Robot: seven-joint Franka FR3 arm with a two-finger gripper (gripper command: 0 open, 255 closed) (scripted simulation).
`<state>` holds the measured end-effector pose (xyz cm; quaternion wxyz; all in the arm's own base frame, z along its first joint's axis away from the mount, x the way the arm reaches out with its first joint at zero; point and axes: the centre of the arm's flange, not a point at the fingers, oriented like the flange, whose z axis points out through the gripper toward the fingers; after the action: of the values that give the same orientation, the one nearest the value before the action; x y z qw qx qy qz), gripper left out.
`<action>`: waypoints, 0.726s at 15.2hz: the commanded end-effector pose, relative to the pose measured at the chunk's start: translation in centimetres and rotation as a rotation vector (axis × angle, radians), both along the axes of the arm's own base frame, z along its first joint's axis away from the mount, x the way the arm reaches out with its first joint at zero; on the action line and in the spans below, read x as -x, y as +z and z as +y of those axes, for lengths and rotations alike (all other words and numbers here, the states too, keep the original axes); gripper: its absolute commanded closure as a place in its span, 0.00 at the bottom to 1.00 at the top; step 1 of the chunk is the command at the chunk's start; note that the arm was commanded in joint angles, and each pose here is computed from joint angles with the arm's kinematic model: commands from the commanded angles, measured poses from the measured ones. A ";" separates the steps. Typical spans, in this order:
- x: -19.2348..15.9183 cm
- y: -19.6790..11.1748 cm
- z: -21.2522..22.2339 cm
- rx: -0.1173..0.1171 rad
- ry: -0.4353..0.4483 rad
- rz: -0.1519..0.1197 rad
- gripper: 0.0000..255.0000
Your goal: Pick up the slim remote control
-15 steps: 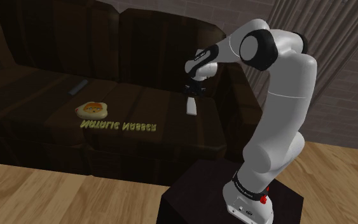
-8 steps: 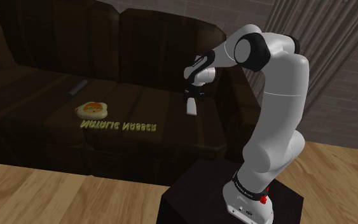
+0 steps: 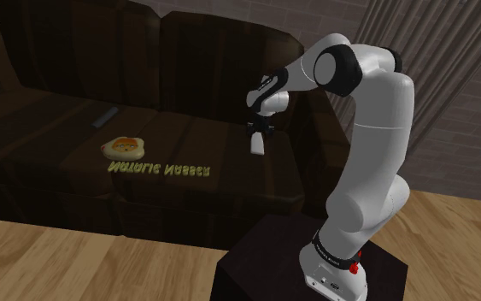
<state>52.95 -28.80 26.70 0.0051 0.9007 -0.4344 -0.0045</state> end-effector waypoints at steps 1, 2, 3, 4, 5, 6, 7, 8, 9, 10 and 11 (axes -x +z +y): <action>0.0 0.0 0.0 0.000 0.000 0.000 1.00; 0.0 0.0 0.0 0.000 0.000 0.000 1.00; 0.0 0.0 0.0 0.000 0.000 0.000 1.00; 0.0 0.5 0.0 0.000 0.000 0.000 1.00; 0.0 1.1 0.0 0.000 0.000 0.000 1.00; 0.0 1.6 0.0 0.000 0.000 0.000 1.00; 0.0 2.1 0.0 0.000 0.000 0.000 1.00; 0.0 2.6 0.0 0.000 0.000 0.000 1.00; 0.0 3.2 0.0 0.000 0.000 0.000 1.00; 0.0 3.7 0.0 0.000 0.000 0.000 1.00; 0.0 4.2 0.0 0.000 0.000 0.000 1.00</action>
<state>52.93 -28.73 30.37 0.0051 0.9007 -0.4344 -0.0046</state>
